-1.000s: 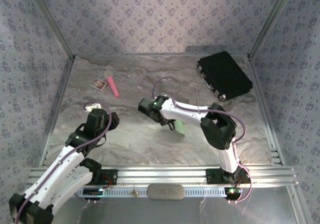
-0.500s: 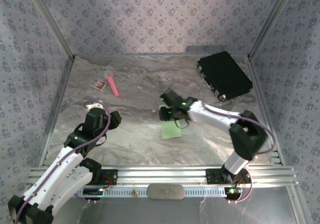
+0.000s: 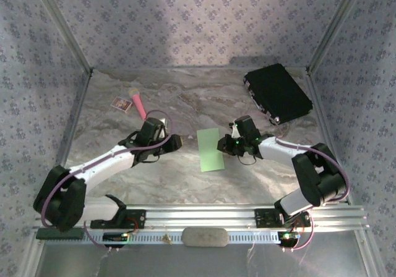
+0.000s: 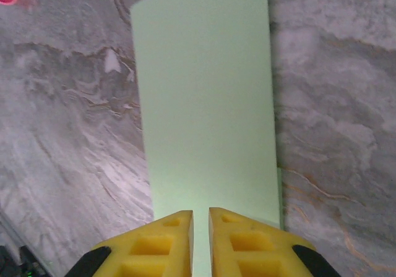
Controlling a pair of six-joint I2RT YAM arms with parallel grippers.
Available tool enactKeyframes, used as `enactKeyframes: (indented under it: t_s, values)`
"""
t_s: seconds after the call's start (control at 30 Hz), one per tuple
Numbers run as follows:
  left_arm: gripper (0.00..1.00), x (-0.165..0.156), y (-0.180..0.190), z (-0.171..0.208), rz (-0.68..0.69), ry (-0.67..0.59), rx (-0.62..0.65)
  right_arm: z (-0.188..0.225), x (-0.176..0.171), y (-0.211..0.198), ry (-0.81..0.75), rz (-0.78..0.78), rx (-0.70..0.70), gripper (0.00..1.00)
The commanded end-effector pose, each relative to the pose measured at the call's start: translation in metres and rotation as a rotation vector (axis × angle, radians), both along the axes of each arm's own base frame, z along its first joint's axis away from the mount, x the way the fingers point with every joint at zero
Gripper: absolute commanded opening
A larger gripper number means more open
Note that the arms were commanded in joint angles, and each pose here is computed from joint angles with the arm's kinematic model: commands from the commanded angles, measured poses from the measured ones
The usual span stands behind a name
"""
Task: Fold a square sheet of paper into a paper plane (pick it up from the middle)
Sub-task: Turn over the paper at the center of the table, then third fold the triangle at the center of the table.
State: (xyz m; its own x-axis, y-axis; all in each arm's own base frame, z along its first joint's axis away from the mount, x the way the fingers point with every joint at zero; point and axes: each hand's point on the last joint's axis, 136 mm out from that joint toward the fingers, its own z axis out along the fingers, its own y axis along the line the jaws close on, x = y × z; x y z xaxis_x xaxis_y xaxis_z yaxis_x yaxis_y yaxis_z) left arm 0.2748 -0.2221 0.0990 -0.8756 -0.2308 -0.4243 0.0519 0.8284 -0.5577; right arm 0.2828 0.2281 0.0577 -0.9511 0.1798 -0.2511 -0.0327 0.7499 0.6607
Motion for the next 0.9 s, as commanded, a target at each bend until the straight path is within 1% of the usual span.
enactKeyframes:
  t_s: [0.0,0.13,0.3,0.43,0.67,0.87]
  values:
    - [0.5,0.011,-0.026,0.017,-0.021,-0.024,-0.098,-0.001,0.0,0.001,0.022,0.01,0.07,0.14]
    - [0.51,0.011,-0.034,0.01,-0.031,-0.005,-0.094,-0.007,-0.001,-0.008,0.047,-0.003,0.095,0.1]
    - [0.5,0.01,-0.049,0.003,-0.069,0.04,-0.13,-0.01,0.0,-0.014,0.053,-0.015,0.108,0.1]
    - [0.5,0.008,-0.055,-0.003,-0.086,0.063,-0.14,-0.01,0.002,-0.007,0.062,-0.005,0.138,0.09]
    - [0.5,0.008,-0.062,-0.012,-0.102,0.1,-0.157,-0.012,0.004,0.003,0.087,0.025,0.148,0.08]
    - [0.5,0.007,-0.07,-0.019,-0.123,0.126,-0.169,-0.03,-0.001,0.001,0.134,0.021,0.125,0.08]
